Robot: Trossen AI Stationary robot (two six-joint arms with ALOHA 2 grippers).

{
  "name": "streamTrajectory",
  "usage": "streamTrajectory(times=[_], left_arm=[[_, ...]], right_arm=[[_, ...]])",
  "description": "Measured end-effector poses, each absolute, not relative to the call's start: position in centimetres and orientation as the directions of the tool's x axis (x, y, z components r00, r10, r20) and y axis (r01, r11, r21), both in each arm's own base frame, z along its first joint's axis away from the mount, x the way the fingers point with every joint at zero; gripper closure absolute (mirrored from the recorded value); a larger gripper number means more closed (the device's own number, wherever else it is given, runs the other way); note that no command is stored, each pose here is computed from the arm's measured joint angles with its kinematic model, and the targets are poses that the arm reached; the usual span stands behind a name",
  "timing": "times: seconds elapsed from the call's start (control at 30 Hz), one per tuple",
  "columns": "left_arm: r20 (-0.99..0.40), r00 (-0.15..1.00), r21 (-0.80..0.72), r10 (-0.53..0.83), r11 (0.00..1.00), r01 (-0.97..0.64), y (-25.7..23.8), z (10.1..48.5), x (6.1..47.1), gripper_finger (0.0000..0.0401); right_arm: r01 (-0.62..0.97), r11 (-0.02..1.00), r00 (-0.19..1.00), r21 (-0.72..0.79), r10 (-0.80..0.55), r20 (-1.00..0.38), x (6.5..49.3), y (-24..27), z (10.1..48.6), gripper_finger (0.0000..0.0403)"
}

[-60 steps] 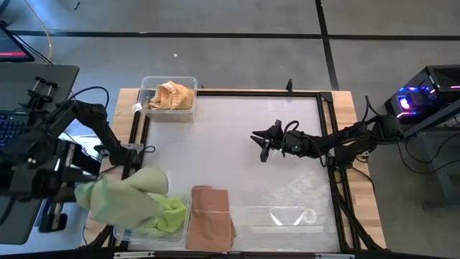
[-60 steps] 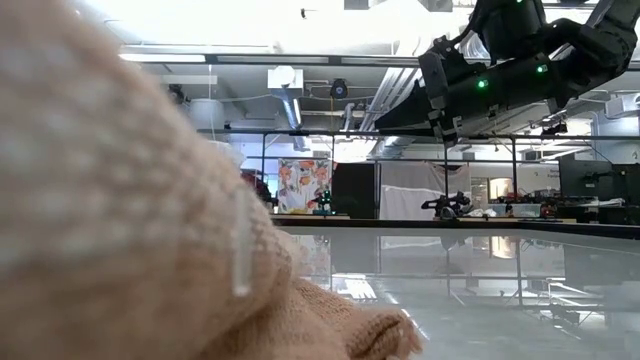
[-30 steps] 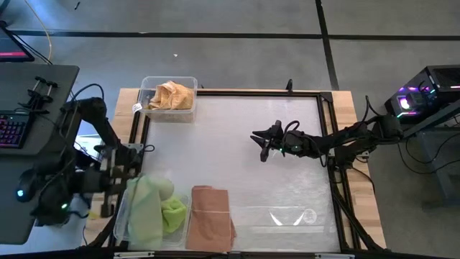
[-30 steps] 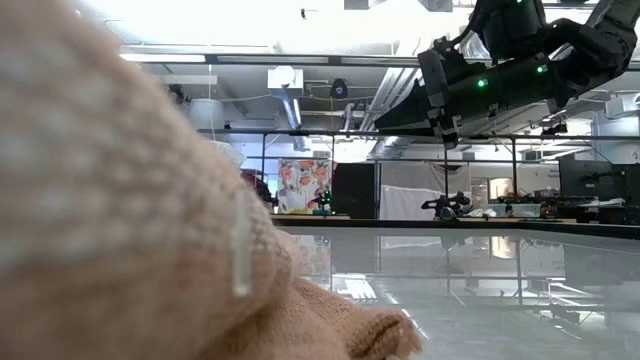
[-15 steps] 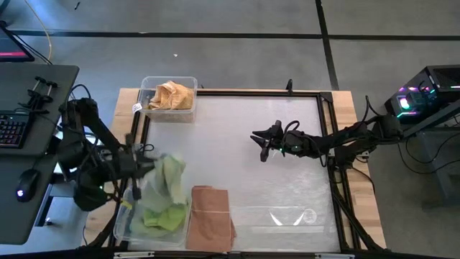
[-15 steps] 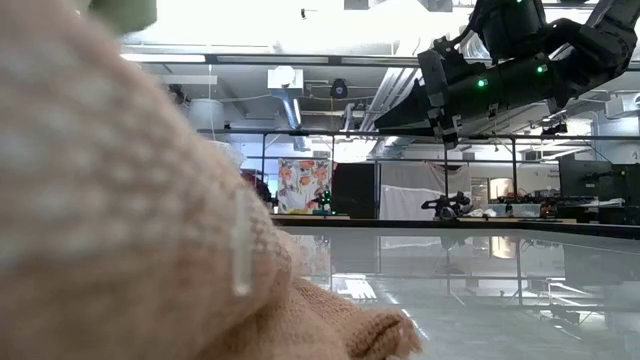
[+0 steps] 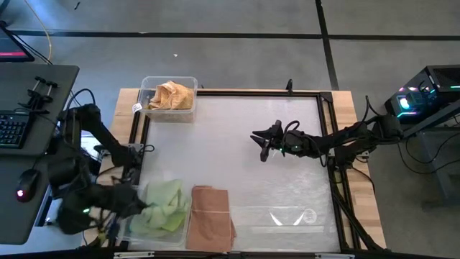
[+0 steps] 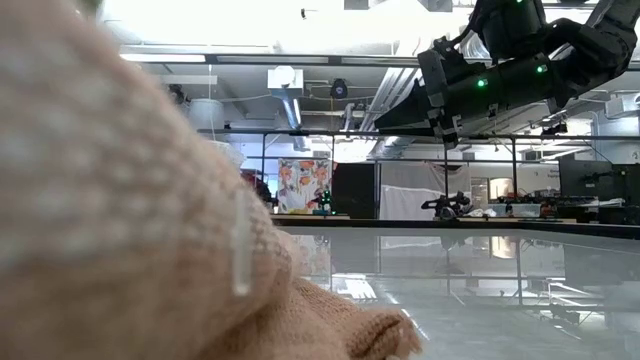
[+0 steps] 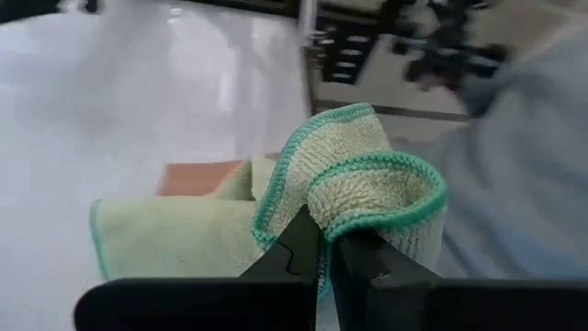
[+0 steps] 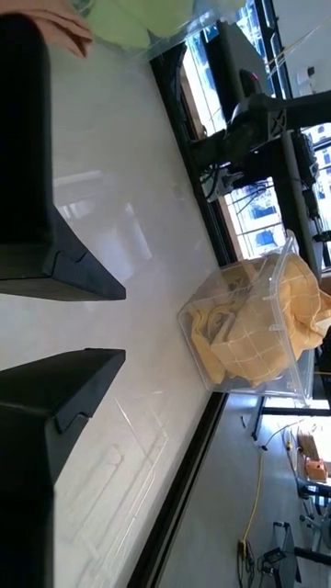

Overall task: Sort towels by color in basket
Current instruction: Put the green towel into the bottom transparent bin

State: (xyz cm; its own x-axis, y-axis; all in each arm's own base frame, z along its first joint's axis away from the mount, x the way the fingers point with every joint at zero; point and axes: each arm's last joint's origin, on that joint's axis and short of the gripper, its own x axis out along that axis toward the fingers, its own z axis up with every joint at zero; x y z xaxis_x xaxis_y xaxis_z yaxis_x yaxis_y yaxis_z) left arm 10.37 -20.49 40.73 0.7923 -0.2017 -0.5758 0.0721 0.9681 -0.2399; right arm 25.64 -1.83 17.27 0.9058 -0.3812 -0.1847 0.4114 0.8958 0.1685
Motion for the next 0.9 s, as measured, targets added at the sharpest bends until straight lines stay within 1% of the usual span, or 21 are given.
streamTrajectory(times=[0.1, 0.27, 0.4, 0.47, 0.53, 0.7, 0.8, 0.9], left_arm=[[-0.541, 0.805, -0.268, -0.245, 0.957, 0.111, -21.3, 42.2, 9.7, 0.0401], [-0.484, 0.827, -0.247, -0.287, 0.951, 0.186, -22.6, 44.3, 8.9, 0.0401], [-0.476, 0.838, -0.204, -0.267, 0.960, 0.190, -22.5, 44.7, 8.6, 0.0401], [-0.501, 0.834, -0.186, -0.230, 0.970, 0.156, -22.1, 44.3, 8.6, 0.0401], [-0.540, 0.825, -0.154, -0.164, 0.984, 0.095, -21.3, 43.6, 8.6, 0.0401], [-0.645, 0.764, -0.120, 0.016, 0.985, -0.122, -19.6, 41.0, 8.7, 0.0401], [-0.695, 0.717, -0.139, 0.058, 0.967, -0.213, -19.2, 39.0, 8.7, 0.0401], [-0.731, 0.680, -0.210, 0.049, 0.933, -0.293, -19.5, 36.9, 8.6, 0.0401]], right_arm=[[0.418, 0.892, 0.903, 0.170, -0.388, -0.185, 25.6, -2.0, 17.3, 0.0314], [0.420, 0.891, 0.902, 0.171, -0.389, -0.185, 25.6, -2.0, 17.3, 0.0314], [0.420, 0.892, 0.902, 0.171, -0.389, -0.185, 25.6, -2.0, 17.3, 0.0314], [0.419, 0.892, 0.903, 0.171, -0.389, -0.185, 25.6, -2.0, 17.3, 0.0314], [0.420, 0.892, 0.902, 0.171, -0.389, -0.185, 25.6, -2.0, 17.3, 0.0314], [0.419, 0.892, 0.902, 0.168, -0.389, -0.185, 25.6, -2.0, 17.3, 0.0314], [0.419, 0.892, 0.902, 0.168, -0.389, -0.186, 25.6, -2.0, 17.3, 0.0314], [0.419, 0.892, 0.902, 0.168, -0.389, -0.187, 25.6, -2.0, 17.2, 0.0314]])
